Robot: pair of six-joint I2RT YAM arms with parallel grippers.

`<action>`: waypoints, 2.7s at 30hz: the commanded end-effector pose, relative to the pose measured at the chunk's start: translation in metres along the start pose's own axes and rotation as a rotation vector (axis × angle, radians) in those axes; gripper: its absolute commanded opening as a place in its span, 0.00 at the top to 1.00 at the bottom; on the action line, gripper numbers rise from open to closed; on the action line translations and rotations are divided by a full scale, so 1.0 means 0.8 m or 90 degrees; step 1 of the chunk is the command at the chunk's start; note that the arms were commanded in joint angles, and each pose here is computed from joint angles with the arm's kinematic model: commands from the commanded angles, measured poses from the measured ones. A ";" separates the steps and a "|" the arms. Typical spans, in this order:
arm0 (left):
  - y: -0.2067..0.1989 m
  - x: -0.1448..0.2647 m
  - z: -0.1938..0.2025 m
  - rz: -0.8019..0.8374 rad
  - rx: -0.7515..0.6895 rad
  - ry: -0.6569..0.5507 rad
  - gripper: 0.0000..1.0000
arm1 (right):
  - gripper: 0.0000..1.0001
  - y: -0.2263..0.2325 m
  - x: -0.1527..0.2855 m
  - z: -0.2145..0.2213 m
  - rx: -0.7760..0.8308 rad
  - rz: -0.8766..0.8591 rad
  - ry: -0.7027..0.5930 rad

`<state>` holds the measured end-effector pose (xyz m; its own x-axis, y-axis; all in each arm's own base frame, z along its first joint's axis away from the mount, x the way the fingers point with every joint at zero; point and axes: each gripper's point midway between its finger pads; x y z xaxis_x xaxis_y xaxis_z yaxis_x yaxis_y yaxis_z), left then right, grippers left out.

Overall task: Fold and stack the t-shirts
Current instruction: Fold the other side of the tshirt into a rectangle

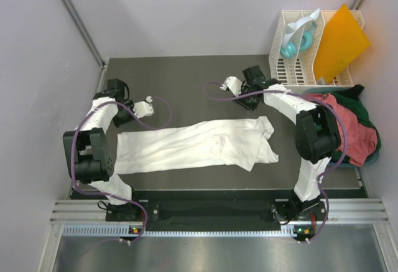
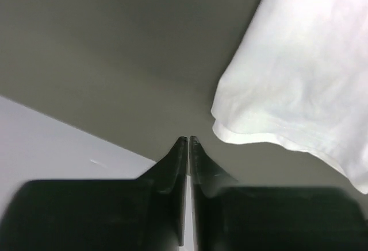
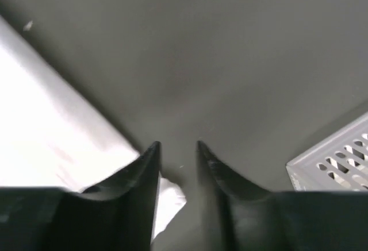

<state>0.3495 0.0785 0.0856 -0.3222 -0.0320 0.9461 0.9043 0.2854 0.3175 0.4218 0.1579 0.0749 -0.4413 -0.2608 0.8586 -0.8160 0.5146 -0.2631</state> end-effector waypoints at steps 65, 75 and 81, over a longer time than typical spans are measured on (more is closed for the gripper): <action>-0.059 -0.101 -0.027 0.177 -0.007 0.031 1.00 | 1.00 0.070 -0.034 0.149 -0.029 -0.132 0.192; -0.032 -0.122 0.010 0.092 0.017 0.128 1.00 | 1.00 0.012 -0.015 0.163 0.017 -0.021 0.233; -0.024 -0.131 0.014 0.073 0.036 0.148 1.00 | 1.00 0.002 -0.003 0.175 0.038 -0.013 0.256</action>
<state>0.3103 0.0525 0.0144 0.0357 -0.0817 0.9960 0.9379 0.3468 -0.0052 0.3662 0.0958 0.0223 -0.2422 -0.1007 0.9650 -0.8591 0.4845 -0.1650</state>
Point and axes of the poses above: each gripper's point midway between its finger pads, its own x axis back along the fingers, its own y axis along the line the jaws close on, z = x × y, and after that the axes turned 4 degrees about -x, right-handed
